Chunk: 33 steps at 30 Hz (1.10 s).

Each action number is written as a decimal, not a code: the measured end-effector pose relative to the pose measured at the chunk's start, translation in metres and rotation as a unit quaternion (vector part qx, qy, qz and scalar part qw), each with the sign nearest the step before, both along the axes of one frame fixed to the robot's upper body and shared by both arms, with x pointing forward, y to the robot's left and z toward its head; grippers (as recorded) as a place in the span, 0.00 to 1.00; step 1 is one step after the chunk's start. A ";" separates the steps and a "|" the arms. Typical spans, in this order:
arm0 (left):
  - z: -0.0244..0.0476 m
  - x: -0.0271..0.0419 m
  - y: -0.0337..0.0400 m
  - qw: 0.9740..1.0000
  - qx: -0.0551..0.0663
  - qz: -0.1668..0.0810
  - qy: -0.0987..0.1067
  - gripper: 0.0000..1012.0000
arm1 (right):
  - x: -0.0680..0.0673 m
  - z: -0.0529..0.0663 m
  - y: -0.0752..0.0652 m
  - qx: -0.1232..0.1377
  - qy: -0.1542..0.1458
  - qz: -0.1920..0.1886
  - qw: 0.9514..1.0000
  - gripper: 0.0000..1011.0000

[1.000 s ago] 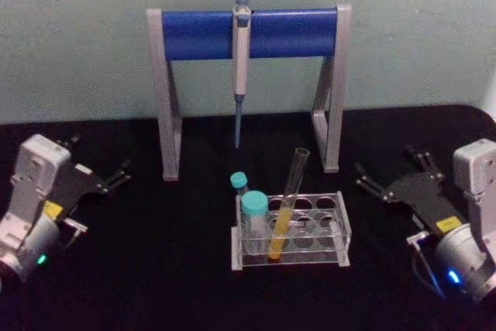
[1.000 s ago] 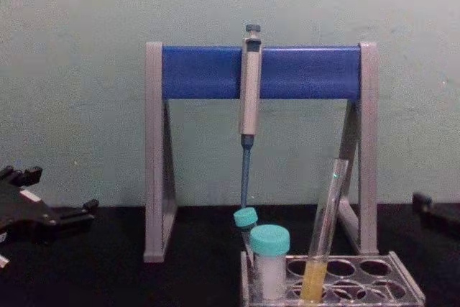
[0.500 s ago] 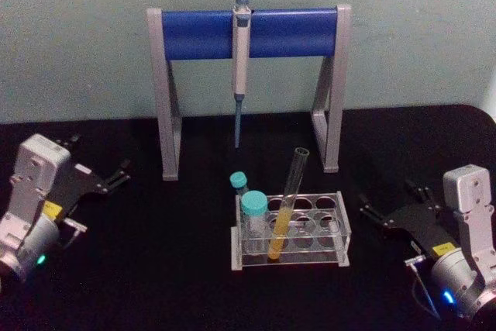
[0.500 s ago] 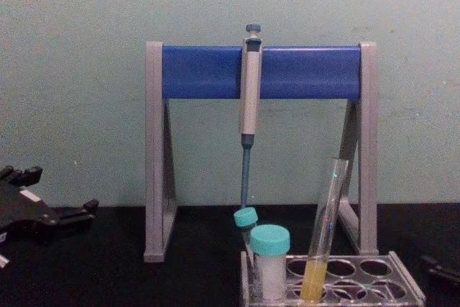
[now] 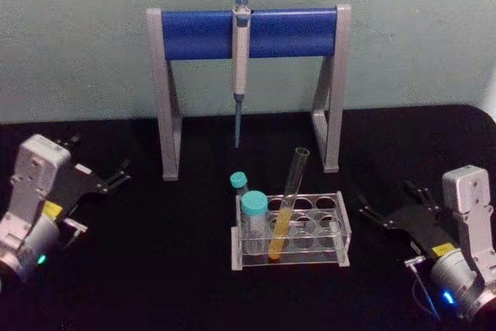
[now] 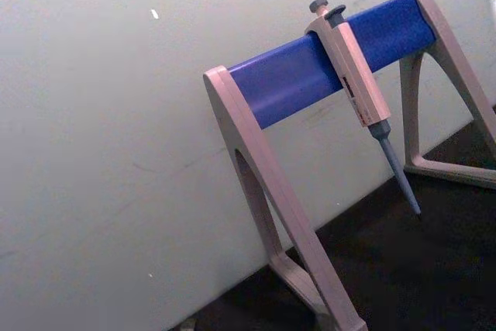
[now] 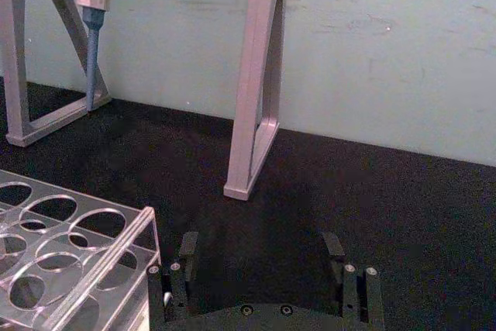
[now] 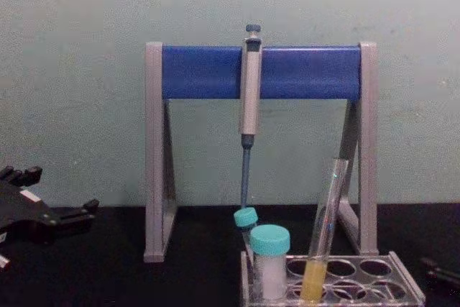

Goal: Pick up the test tube from the test tube rack, shake it, then place it back into the test tube rack.

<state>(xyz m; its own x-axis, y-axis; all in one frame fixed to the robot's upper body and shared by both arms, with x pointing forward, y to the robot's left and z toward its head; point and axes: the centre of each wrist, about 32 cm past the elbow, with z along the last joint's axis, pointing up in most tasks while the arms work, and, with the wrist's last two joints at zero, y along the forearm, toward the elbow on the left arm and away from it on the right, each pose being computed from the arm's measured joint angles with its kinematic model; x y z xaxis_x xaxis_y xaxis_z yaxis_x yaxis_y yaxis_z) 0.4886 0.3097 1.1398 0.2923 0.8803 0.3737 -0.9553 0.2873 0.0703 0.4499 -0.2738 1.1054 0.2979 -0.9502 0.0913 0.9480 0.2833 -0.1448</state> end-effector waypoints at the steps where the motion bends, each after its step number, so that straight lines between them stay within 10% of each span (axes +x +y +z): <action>1: 0.0000 0.0000 0.0000 1.000 0.000 0.000 0.000 0.99 | 0.000 0.000 0.000 0.000 0.000 0.000 1.000 0.99; 33: 0.0000 0.0000 0.0000 1.000 0.000 0.000 0.000 0.99 | 0.000 0.001 0.000 0.001 -0.002 0.001 1.000 0.99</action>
